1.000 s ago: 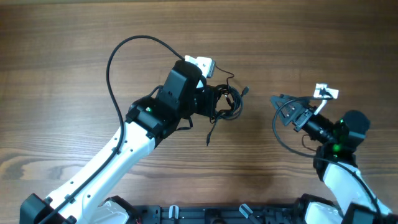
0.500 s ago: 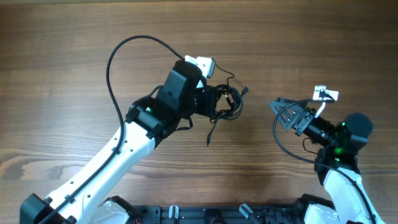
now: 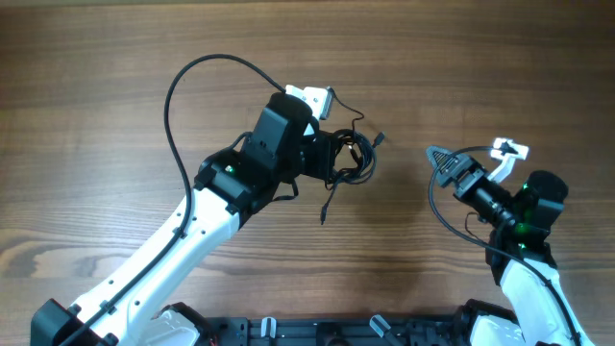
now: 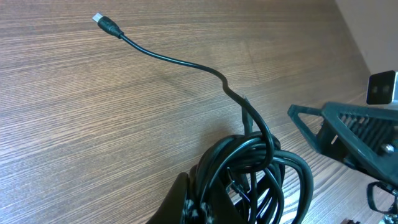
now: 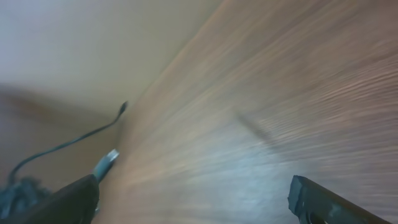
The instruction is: Untangle cables
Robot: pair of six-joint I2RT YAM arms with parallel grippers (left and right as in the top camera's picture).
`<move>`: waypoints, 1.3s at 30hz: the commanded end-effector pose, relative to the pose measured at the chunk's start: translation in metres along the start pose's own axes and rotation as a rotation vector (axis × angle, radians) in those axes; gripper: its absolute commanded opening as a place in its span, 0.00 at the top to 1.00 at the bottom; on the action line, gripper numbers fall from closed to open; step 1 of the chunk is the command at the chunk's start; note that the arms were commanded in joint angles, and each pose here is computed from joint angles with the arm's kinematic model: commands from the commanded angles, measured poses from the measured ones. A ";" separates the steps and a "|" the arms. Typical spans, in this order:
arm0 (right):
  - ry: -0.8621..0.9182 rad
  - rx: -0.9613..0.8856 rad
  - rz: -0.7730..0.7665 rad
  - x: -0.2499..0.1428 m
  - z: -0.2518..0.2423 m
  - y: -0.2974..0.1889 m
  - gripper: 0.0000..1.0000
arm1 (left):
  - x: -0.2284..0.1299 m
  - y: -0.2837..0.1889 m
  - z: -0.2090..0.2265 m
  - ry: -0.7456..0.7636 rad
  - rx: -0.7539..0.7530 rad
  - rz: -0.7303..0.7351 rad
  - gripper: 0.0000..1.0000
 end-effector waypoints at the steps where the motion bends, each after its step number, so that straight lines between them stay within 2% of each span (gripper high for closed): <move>1: -0.024 -0.102 -0.135 0.024 -0.009 -0.003 0.00 | 0.004 -0.006 0.000 -0.011 0.001 -0.025 0.96; 9: -0.058 -0.053 -0.181 0.040 0.037 -0.023 0.01 | 0.004 -0.004 0.000 -0.012 0.003 -0.021 0.96; 13: -0.067 -0.046 -0.192 0.030 0.055 -0.043 0.00 | 0.005 -0.004 0.000 -0.011 0.000 -0.027 0.96; 19: -0.016 -0.073 0.006 -0.026 0.057 -0.042 0.00 | 0.014 -0.004 -0.003 -0.110 -0.018 -0.069 0.96; 24: -0.023 -0.018 0.091 -0.042 0.067 -0.039 0.00 | 0.014 -0.004 -0.003 -0.115 -0.017 -0.068 0.96; 31: 0.055 -0.028 0.182 -0.056 0.077 -0.051 0.00 | 0.017 -0.005 0.005 -0.027 0.040 -0.088 0.96; 36: -0.011 0.002 0.132 -0.050 0.099 -0.067 0.00 | 0.020 -0.005 0.008 -0.027 0.067 -0.108 0.96; 39: -0.048 -0.059 0.062 -0.044 0.095 -0.075 0.00 | 0.023 -0.005 0.007 -0.049 0.062 -0.119 0.96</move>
Point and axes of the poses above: each gripper's point midway between its finger pads, its own y axis out along the fingers, its own z axis along the line the jaws close on, x = y × z, the point moved 3 cm from there along -y, back along the fingers, and after that the axes turned 7 degrees about y, right-handed, at the moved point
